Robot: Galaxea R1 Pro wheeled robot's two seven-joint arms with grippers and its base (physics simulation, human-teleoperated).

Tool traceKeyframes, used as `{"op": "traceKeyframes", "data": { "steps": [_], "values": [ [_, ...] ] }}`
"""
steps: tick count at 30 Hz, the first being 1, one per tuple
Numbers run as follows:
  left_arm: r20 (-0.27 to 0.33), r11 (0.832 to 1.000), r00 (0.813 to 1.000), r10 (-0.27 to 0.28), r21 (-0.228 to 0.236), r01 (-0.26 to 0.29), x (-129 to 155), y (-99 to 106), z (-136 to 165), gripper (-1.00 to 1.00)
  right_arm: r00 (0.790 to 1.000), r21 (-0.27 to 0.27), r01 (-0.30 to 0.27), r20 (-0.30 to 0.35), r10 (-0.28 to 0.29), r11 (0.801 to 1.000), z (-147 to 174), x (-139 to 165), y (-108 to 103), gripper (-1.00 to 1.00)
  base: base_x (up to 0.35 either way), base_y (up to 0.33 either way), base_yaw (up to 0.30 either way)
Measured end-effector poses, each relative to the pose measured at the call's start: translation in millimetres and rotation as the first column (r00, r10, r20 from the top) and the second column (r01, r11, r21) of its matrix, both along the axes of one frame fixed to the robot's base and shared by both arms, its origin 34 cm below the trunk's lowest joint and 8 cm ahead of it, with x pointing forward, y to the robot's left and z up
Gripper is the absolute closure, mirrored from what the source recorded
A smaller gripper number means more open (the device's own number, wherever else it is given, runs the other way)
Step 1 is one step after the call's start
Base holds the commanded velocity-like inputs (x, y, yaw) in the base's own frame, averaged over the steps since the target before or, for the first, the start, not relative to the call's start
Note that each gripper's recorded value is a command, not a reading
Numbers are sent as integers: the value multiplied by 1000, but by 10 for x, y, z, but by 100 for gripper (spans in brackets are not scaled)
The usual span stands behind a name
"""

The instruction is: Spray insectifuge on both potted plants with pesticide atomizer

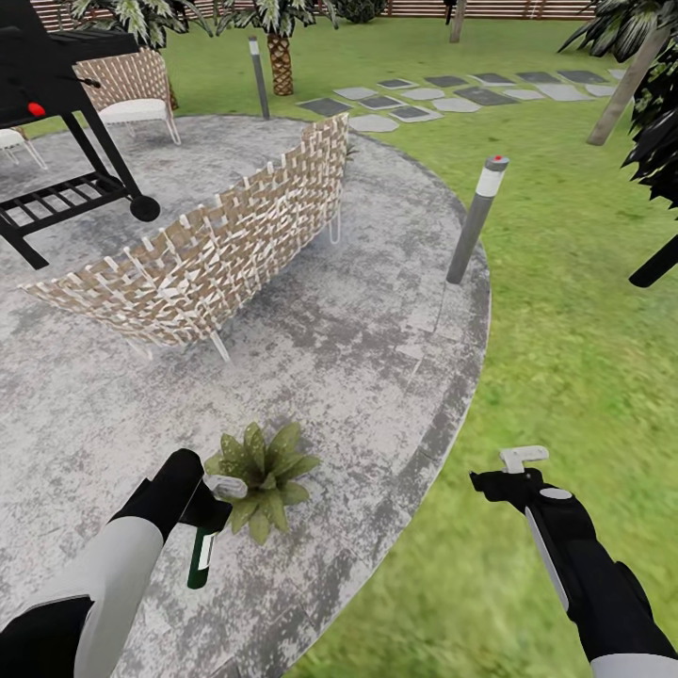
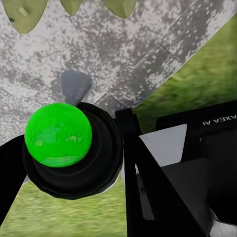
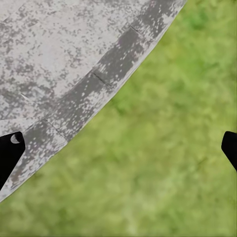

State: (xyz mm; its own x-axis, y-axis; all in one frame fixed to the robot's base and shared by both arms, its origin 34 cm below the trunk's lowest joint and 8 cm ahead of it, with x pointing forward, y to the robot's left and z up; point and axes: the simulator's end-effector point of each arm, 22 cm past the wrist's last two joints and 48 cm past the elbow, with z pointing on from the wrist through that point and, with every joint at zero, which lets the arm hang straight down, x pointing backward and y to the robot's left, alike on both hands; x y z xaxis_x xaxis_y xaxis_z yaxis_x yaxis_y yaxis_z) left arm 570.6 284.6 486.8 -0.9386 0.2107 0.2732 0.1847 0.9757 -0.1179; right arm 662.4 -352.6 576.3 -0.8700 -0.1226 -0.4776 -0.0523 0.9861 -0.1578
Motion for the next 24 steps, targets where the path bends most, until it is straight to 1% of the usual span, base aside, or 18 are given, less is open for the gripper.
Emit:
{"op": "traceKeyframes", "data": {
  "steps": [8,11,15,19,24],
  "values": [
    [-13,1000,1000,-6,6,6,-92,22,-30,100,1000,0,1,0,-1,1000,1,0,-5,-100,0,0,0],
    [-30,1000,1000,-8,7,8,-205,26,-63,100,1000,0,0,0,0,1000,0,0,-1,-100,0,0,0],
    [-38,1000,999,-9,7,9,-258,30,-77,100,1000,0,0,0,0,1000,-1,-1,1,-100,0,0,0],
    [-63,1000,998,-9,6,9,-426,26,-122,100,1000,0,0,0,0,1000,0,0,1,-100,0,0,0],
    [-66,1000,998,-8,6,9,-449,25,-127,100,1000,0,0,0,0,1000,0,0,2,-100,0,0,0]
  ]
}}
